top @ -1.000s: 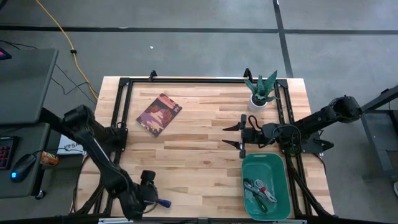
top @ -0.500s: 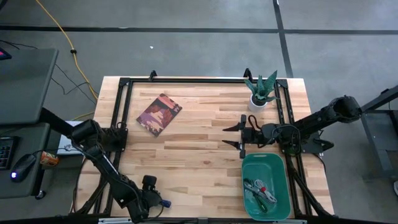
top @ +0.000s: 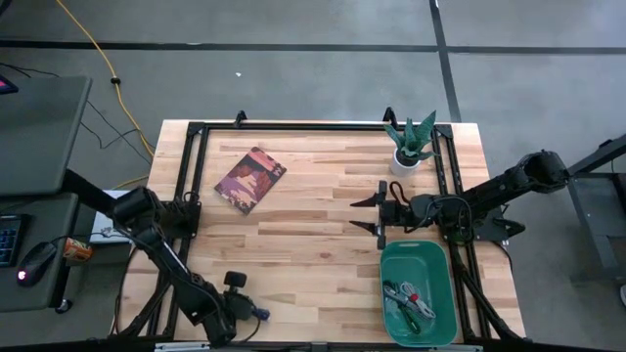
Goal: Pick and place USB-C Cables
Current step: Put the black purple USB cable into the bin
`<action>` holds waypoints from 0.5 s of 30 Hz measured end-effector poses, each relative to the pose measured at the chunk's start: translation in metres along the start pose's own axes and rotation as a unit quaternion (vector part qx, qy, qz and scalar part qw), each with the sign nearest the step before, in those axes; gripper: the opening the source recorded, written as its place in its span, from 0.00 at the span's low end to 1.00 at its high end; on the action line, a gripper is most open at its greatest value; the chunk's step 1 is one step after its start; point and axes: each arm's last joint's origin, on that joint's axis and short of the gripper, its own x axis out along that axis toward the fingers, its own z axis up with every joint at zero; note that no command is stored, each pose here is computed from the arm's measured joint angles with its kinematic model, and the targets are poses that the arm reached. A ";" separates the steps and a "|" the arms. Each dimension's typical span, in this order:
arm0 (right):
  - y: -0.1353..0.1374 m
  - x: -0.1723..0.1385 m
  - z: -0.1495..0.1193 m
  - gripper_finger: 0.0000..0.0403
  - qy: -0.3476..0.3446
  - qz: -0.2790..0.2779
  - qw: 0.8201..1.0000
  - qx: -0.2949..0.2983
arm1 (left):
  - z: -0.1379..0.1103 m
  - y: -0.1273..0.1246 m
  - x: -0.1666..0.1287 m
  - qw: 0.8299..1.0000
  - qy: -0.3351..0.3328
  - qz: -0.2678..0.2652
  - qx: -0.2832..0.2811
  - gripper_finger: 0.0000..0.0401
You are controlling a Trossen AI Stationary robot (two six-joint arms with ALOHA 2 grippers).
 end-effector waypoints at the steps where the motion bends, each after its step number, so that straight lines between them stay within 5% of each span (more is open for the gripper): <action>1: 0.000 0.000 0.000 0.52 0.000 0.000 1.000 0.000 | 0.001 0.002 -0.002 1.000 0.003 -0.001 0.003 0.04; 4: 0.000 0.000 0.000 0.52 0.000 0.000 1.000 0.000 | 0.003 0.014 -0.009 1.000 0.013 0.009 0.007 0.05; 8: 0.000 0.000 0.000 0.52 -0.002 0.000 1.000 0.001 | 0.019 0.033 -0.036 0.996 -0.069 0.051 0.036 0.01; 15: 0.000 0.000 0.004 0.52 -0.020 -0.001 1.000 0.021 | 0.041 0.087 -0.079 0.948 -0.269 0.161 0.050 0.01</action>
